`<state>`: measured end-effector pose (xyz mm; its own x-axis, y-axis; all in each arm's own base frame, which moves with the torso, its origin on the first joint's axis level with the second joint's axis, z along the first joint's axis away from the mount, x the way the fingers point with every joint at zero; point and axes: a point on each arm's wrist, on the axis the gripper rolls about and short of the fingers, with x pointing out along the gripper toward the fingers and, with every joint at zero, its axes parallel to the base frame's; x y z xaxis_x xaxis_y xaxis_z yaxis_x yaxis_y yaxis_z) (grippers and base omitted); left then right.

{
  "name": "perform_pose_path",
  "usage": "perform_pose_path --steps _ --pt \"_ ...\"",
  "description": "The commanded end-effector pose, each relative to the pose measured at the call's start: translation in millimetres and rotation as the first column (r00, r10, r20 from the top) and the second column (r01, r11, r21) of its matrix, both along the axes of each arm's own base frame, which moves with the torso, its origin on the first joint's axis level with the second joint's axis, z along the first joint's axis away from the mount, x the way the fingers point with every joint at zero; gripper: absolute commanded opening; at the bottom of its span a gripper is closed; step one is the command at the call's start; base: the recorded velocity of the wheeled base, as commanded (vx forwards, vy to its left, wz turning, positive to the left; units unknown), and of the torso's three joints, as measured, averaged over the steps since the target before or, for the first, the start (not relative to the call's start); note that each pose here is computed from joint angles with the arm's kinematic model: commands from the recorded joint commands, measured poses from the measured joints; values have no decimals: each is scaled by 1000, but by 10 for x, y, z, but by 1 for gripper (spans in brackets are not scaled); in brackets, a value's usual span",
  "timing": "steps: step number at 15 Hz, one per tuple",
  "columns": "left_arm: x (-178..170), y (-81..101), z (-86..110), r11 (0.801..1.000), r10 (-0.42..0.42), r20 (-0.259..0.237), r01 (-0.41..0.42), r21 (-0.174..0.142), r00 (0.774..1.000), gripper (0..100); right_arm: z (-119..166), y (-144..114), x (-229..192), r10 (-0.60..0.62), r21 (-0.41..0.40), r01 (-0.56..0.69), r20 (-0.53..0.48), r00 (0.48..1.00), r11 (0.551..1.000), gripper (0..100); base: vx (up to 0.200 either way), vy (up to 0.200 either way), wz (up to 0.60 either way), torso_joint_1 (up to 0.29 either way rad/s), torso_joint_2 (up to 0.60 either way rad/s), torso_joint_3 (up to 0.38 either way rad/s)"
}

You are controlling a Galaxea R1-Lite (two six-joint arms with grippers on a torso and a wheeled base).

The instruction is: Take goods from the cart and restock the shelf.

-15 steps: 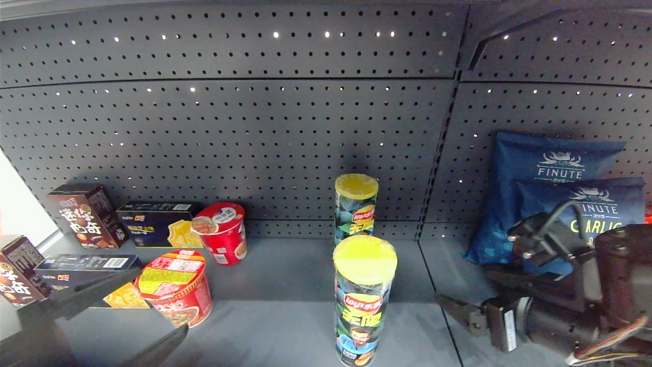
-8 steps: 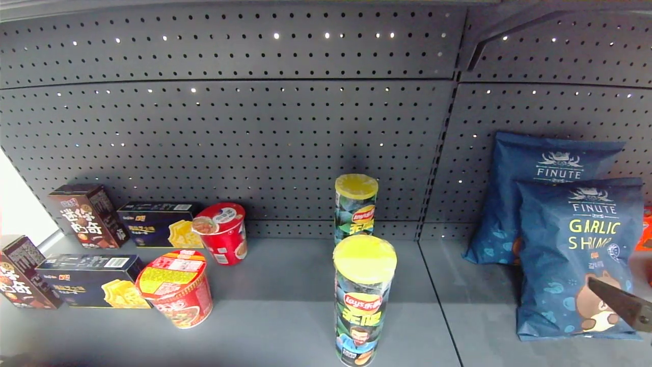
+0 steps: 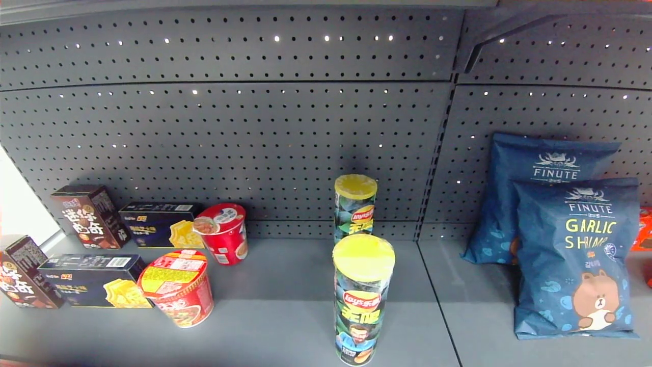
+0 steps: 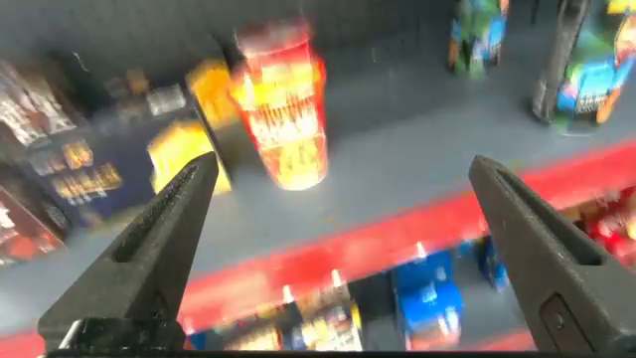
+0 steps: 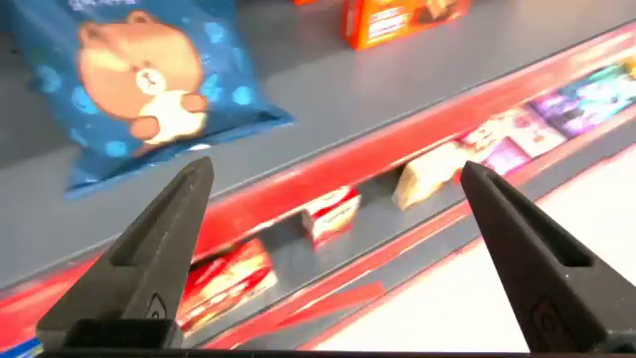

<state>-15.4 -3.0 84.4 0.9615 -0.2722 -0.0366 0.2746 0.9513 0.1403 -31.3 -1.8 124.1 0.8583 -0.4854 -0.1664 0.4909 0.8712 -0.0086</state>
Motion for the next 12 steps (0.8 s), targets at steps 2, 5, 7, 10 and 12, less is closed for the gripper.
perform_pose_path --steps 2,5,7,10,12 --pt "1 0 -4 1000 -1 -8 1 -29 1000 100 -414 48 164 316 -93 -308 91 944 947 100 0 0 0 0 0 0" --pt "0 0 -4 997 2 -20 -3 -79 1000 100 -460 50 163 324 -55 -321 58 944 946 100 0 0 0 0 0 0" --pt "2 4 -6 996 19 -26 -21 -85 999 100 -470 45 161 297 -26 -296 64 953 955 100 0 0 0 0 0 0" --pt "5 19 -7 992 88 -28 -90 -88 996 100 -470 44 161 295 -28 -293 63 953 956 100 0 0 0 0 0 0" --pt "2 44 -68 973 199 -99 -209 -99 975 100 -470 44 161 296 -28 -295 64 953 955 100 0 0 0 0 0 0"
